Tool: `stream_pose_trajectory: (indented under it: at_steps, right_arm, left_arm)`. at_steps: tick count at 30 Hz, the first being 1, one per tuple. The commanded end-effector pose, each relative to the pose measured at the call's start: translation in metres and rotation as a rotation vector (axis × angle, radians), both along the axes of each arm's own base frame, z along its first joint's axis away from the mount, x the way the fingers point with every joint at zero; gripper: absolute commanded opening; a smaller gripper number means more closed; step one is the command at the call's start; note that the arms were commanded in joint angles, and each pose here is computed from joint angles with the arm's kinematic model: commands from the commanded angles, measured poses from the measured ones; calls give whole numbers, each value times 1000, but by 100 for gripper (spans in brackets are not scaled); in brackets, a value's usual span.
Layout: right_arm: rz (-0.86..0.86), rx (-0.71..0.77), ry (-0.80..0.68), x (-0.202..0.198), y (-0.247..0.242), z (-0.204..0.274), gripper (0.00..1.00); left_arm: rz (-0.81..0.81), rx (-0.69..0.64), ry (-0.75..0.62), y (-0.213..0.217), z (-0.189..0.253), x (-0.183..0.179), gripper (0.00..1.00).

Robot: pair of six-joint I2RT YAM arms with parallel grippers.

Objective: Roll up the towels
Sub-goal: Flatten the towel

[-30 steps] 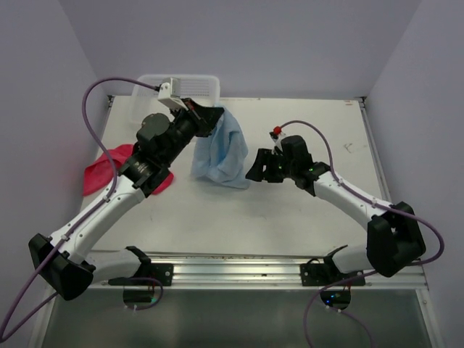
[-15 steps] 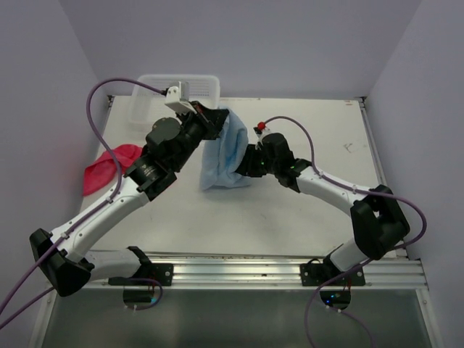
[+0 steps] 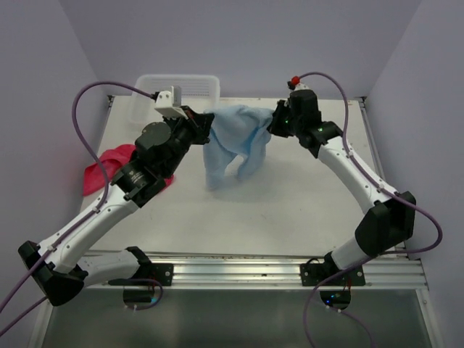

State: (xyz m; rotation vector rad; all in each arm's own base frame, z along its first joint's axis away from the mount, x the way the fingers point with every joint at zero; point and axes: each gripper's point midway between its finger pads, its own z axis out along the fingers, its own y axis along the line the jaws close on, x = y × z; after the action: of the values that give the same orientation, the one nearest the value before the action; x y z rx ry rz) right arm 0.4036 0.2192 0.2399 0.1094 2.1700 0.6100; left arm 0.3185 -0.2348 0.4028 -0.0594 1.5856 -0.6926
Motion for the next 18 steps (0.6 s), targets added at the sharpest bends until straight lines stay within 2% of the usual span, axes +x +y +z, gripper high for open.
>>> stream_pose_trajectory:
  at_steps: [1,2,5,6,8,11,16,17,18]
  right_arm:
    - [-18,-87,-30,10,-25,38,0]
    - [60,-85,-16,11,-14,36,0]
    - [135,-103,36,24,2,24,0]
    - [168,-112,79,28,8,6,0]
    - [191,-131,73,38,12,8,0]
    - [217,-172,131,53,17,-20,7]
    - [287,-152,208,75,39,-65,9]
    - [297,-147,213,77,41,-68,11]
    - [319,-145,218,81,47,-74,20]
  left_arm:
    - [41,53,-3,19,-5,-10,0]
    - [41,61,3,21,-10,-12,0]
    - [26,130,97,20,-65,-14,0]
    - [28,141,128,20,-78,-14,0]
    - [21,166,184,19,-105,-17,0]
    - [-12,179,253,12,-135,-21,0]
    - [-57,190,326,1,-167,-23,0]
    - [-55,196,335,1,-171,-24,0]
    - [-49,202,345,2,-175,-24,0]
